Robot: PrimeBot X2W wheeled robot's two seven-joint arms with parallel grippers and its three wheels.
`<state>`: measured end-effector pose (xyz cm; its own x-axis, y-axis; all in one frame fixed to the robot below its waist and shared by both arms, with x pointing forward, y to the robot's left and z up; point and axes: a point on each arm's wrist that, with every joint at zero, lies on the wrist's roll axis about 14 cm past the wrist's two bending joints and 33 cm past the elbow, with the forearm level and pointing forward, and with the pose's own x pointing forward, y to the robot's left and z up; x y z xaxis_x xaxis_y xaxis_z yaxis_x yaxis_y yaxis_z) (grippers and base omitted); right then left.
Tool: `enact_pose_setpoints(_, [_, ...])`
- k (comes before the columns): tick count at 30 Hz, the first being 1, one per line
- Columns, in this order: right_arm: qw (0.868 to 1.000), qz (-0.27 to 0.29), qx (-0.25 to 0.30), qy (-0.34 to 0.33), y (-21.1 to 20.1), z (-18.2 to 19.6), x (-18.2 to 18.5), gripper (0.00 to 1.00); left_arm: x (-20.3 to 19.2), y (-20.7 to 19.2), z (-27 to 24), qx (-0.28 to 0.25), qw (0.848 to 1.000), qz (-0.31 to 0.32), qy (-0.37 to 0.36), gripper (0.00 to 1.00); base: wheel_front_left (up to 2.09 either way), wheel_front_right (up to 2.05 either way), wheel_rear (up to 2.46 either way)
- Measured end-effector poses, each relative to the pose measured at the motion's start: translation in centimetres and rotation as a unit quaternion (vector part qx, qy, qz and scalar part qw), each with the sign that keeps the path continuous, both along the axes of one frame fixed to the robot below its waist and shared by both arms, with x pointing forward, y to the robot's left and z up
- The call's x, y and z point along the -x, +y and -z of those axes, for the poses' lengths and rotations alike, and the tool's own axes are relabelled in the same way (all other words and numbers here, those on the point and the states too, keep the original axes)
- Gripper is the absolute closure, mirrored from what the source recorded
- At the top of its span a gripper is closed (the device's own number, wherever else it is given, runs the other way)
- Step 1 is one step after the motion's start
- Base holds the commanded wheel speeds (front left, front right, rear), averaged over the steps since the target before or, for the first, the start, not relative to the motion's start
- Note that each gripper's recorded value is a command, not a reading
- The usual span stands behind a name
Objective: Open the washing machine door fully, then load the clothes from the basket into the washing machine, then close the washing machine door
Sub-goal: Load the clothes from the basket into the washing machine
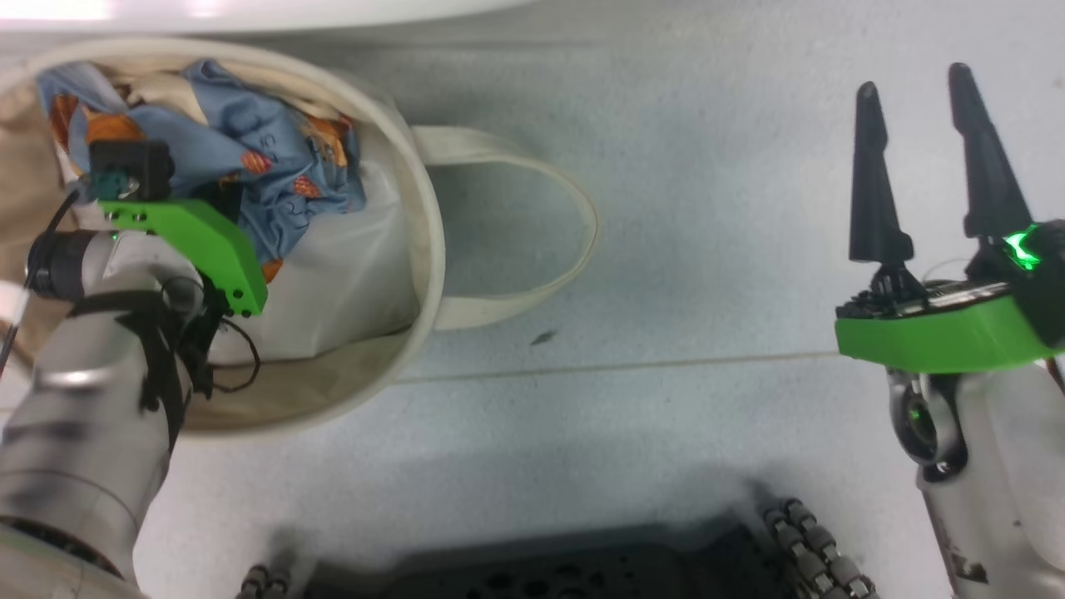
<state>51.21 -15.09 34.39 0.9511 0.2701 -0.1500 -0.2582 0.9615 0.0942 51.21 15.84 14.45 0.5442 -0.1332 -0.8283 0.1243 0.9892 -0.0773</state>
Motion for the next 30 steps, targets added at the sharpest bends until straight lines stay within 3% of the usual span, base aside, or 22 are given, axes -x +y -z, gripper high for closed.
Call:
enact_pose_setpoints(8, [0.998, 0.006, -0.038, -0.041, 1.0, -5.1, -0.3, 0.00, 1.3, 0.9, -5.4, 0.016, 0.997, -0.021, -0.067, 1.00, 0.00, 0.00, 0.00])
enact_pose_setpoints(12, [0.997, 0.008, -0.052, -0.061, 1.1, -7.9, 0.2, 0.00, -0.3, 0.5, -10.2, 0.043, 0.989, -0.042, -0.133, 1.00, 0.00, 0.00, 0.00])
enact_pose_setpoints(21, [0.994, 0.006, -0.085, -0.071, 1.8, -12.1, 4.3, 0.00, 1.5, 1.0, -20.2, 0.073, 0.960, -0.065, -0.262, 1.00, 0.00, 0.00, 0.00])
enact_pose_setpoints(30, [0.990, 0.005, -0.111, -0.089, 2.2, -15.7, 9.0, 0.00, 4.1, 1.4, -30.2, 0.092, 0.915, -0.063, -0.387, 1.00, 0.00, 0.00, 0.00])
